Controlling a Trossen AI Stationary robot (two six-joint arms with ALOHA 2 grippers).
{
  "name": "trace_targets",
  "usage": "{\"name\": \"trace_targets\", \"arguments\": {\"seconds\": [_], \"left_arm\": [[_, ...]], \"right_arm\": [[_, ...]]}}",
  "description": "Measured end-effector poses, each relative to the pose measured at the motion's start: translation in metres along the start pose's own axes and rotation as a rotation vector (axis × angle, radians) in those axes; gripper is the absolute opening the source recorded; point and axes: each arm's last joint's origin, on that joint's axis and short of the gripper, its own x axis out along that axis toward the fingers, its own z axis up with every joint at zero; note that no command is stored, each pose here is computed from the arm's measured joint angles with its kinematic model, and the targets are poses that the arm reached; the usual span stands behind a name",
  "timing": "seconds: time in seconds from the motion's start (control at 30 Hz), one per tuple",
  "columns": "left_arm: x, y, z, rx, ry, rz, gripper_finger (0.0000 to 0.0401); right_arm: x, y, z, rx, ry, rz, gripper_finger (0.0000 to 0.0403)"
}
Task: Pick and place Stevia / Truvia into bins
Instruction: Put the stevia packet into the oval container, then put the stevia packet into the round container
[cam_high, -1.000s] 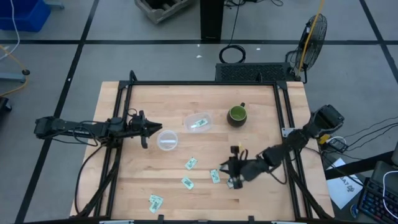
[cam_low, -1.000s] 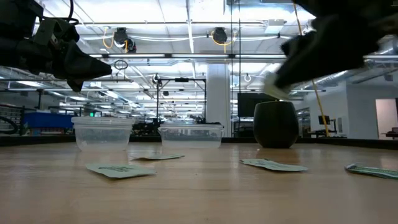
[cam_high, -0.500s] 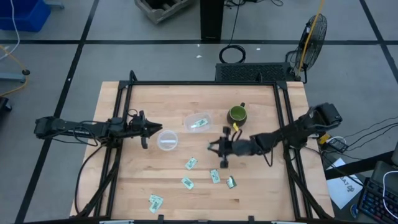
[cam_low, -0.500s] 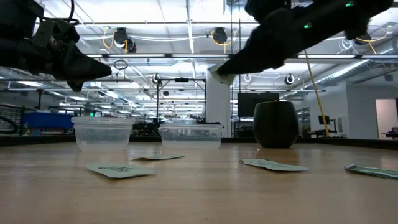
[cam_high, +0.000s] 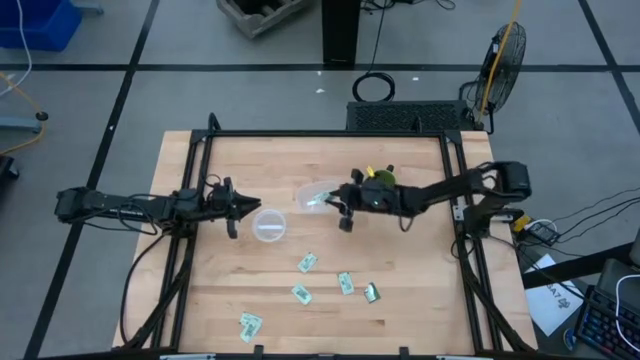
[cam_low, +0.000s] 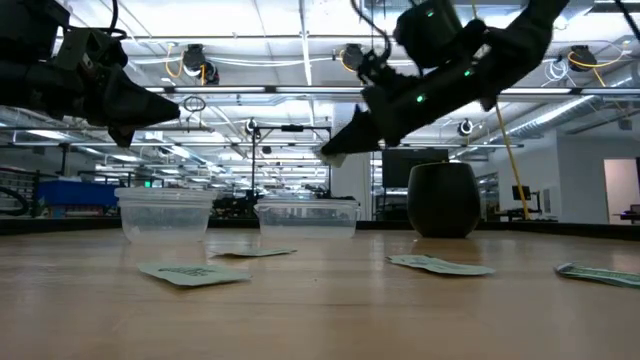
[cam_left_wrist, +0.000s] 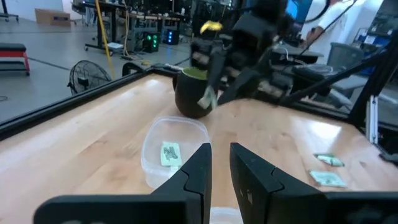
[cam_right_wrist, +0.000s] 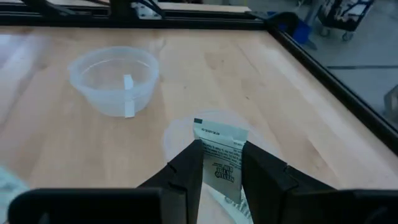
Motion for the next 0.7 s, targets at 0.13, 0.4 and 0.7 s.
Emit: {"name": "trace_targets", "arguments": {"seconds": [0.13, 0.4, 0.7], "left_arm": [[0.000, 0.000, 0.001, -0.022, -0.011, -0.004, 0.0063], [0.000, 0.000, 0.001, -0.116, -0.014, -0.005, 0.0063], [0.000, -0.001, 0.004, -0.208, -0.043, -0.008, 0.0063]], "right_arm": [[0.022, -0.010, -0.002, 0.015, 0.018, 0.012, 0.0093], [0.047, -0.025, -0.015, 0.059, 0.089, -0.034, 0.0097], [0.047, -0.018, -0.016, 0.037, 0.091, -0.021, 0.0182]]}}
